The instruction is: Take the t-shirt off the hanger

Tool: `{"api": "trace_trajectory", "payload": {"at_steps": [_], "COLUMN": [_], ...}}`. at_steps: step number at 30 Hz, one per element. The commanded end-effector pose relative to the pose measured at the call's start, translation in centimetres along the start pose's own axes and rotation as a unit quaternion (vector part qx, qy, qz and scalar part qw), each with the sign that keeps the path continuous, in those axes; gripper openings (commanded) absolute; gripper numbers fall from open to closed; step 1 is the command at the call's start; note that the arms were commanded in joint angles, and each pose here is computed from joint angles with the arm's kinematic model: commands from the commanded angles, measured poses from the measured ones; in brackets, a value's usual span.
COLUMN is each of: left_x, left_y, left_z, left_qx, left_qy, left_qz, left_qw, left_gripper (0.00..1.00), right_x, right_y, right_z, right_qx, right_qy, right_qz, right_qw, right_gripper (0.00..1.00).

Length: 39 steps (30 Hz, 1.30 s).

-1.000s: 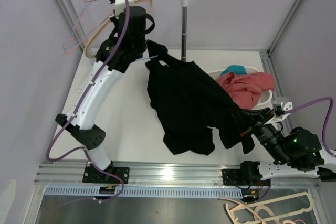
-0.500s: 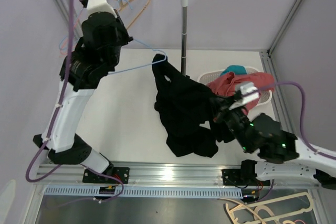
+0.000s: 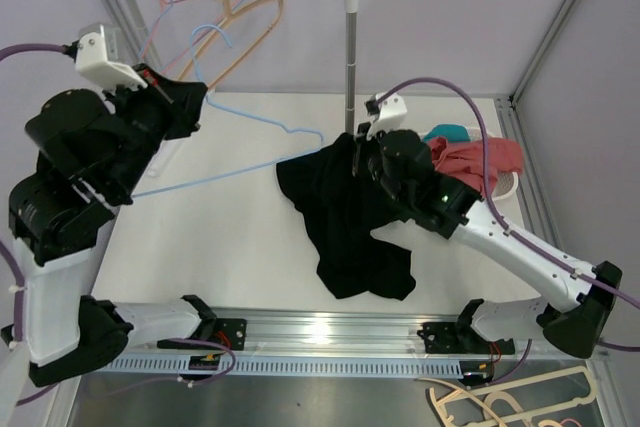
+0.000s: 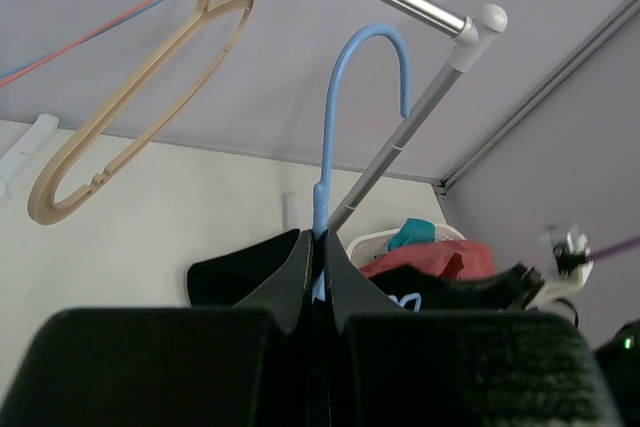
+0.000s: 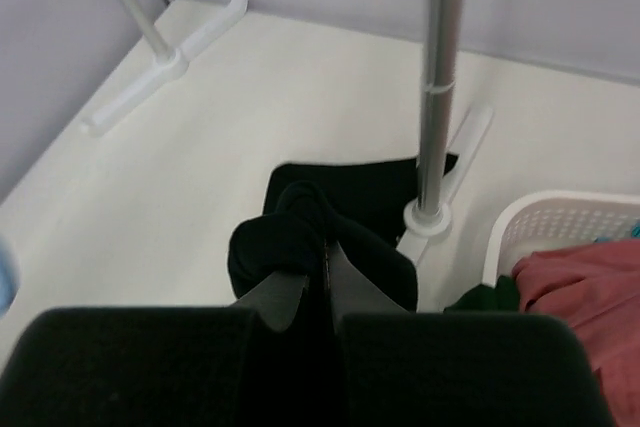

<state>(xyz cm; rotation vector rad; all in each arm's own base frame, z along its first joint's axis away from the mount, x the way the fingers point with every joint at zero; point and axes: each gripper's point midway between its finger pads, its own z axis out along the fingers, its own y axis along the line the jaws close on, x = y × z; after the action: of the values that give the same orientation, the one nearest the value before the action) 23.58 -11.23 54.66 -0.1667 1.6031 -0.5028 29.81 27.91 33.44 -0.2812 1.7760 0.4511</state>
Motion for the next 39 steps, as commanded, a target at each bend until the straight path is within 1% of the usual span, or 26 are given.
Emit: {"api": "trace_trajectory", "payload": {"at_steps": [1, 3, 4, 7, 8, 9, 10, 11, 13, 14, 15, 17, 20, 23, 24, 26, 27, 29, 30, 31, 33, 35, 36, 37, 38, 39], "left_x": [-0.1, -0.1, 1.0, 2.1, 2.1, 2.1, 2.9, 3.5, 4.2, 4.5, 5.2, 5.3, 5.2, 4.9, 4.8, 4.6, 4.7, 4.7, 4.6, 4.8, 4.9, 5.1, 5.0, 5.1, 4.8, 4.9], "left_y": [-0.2, 0.8, 1.6, 3.2, 3.4, 3.7, 4.2, 4.6, 5.2, 5.4, 5.7, 5.7, 5.9, 6.1, 6.3, 6.3, 6.3, 6.0, 5.9, 5.6, 5.3, 5.1, 5.0, 4.9, 4.8, 4.7], "left_z": [-1.8, -2.8, -2.3, -2.4, -2.4, -2.4, -2.3, -1.9, -1.6, -1.5, -1.1, -0.9, -0.7, -0.6, -0.5, -0.3, -0.1, 0.3, 0.4, 0.7, 1.1, 1.7, 1.9, 2.2, 2.3, 2.4], "left_qx": [0.028, 0.020, 0.004, -0.027, -0.032, -0.037, -0.044, -0.054, -0.066, -0.073, -0.080, -0.082, -0.088, -0.095, -0.101, -0.105, -0.107, -0.104, -0.102, -0.100, -0.096, -0.098, -0.097, -0.097, -0.096, -0.096], "left_qy": [0.003, -0.007, 0.001, 0.002, -0.002, -0.005, -0.002, -0.003, 0.000, 0.001, 0.007, 0.007, 0.004, -0.003, -0.007, -0.011, -0.011, -0.011, -0.012, -0.009, -0.009, -0.008, -0.011, -0.009, -0.014, -0.014], "left_qz": [-0.010, -0.011, -0.003, 0.002, 0.001, -0.001, 0.002, 0.004, 0.007, 0.010, 0.015, 0.017, 0.023, 0.028, 0.033, 0.034, 0.038, 0.040, 0.038, 0.040, 0.039, 0.040, 0.039, 0.041, 0.039, 0.039], "left_qw": [1.000, 1.000, 1.000, 1.000, 1.000, 0.999, 0.999, 0.999, 0.998, 0.997, 0.997, 0.996, 0.996, 0.995, 0.994, 0.994, 0.993, 0.994, 0.994, 0.994, 0.995, 0.994, 0.994, 0.994, 0.995, 0.994], "left_gripper": [0.01, 0.01, 0.01, 0.01, 0.01, 0.01, 0.01, 0.01, 0.01, 0.01, 0.01, 0.01, 0.01, 0.01, 0.01, 0.01, 0.01, 0.01, 0.01, 0.01, 0.01, 0.01, 0.01, 0.01, 0.01, 0.01], "right_x": [-8.1, -10.7, -13.8, -18.2, -22.2, -24.1, -25.2, -29.7, -33.0, -33.3, -36.7, -38.1, -41.1, -42.5, -42.9, -44.1, -44.3, -45.3, -45.4, -45.4, -44.7, -41.6, -40.3, -39.9, -35.6, -34.1], "right_y": [-0.9, -2.5, -2.6, -4.9, -5.0, -5.5, -6.7, -6.9, -8.0, -9.1, -9.4, -11.2, -14.3, -16.7, -18.8, -20.1, -22.6, -23.4, -25.7, -26.3, -27.1, -28.0, -28.2, -26.4, -28.0, -27.8], "right_z": [-0.6, -0.5, -1.4, -1.0, -2.6, -3.0, -1.7, -4.4, -4.9, -2.4, -5.3, -5.0, -6.3, -7.6, -8.2, -9.6, -10.2, -12.0, -12.9, -13.2, -12.7, -8.8, -7.7, -8.7, -5.0, -4.6], "right_qx": [-0.011, 0.001, -0.009, 0.011, 0.008, 0.015, 0.034, 0.031, 0.040, 0.054, 0.062, 0.095, 0.109, 0.111, 0.126, 0.104, 0.121, 0.093, 0.110, 0.107, 0.108, 0.117, 0.121, 0.116, 0.135, 0.141], "right_qy": [-0.080, -0.102, -0.125, -0.151, -0.193, -0.214, -0.222, -0.274, -0.307, -0.305, -0.363, -0.396, -0.479, -0.518, -0.529, -0.557, -0.566, -0.586, -0.592, -0.593, -0.571, -0.497, -0.471, -0.463, -0.405, -0.388], "right_qz": [0.051, 0.050, 0.055, 0.039, 0.040, 0.030, 0.025, 0.029, 0.029, 0.025, 0.031, 0.024, 0.046, 0.072, 0.072, 0.089, 0.090, 0.107, 0.104, 0.108, 0.115, 0.126, 0.124, 0.121, 0.139, 0.134], "right_qw": [0.995, 0.994, 0.991, 0.988, 0.980, 0.976, 0.974, 0.961, 0.951, 0.950, 0.929, 0.913, 0.870, 0.845, 0.836, 0.819, 0.810, 0.797, 0.792, 0.791, 0.806, 0.850, 0.865, 0.870, 0.893, 0.901], "right_gripper": [0.00, 0.00, 0.00, 0.00, 0.00, 0.00, 0.00, 0.00, 0.00, 0.00, 0.00, 0.00, 0.00, 0.00, 0.00, 0.00, 0.00, 0.00, 0.00, 0.00, 0.00, 0.00, 0.00, 0.00, 0.00, 0.00]}}
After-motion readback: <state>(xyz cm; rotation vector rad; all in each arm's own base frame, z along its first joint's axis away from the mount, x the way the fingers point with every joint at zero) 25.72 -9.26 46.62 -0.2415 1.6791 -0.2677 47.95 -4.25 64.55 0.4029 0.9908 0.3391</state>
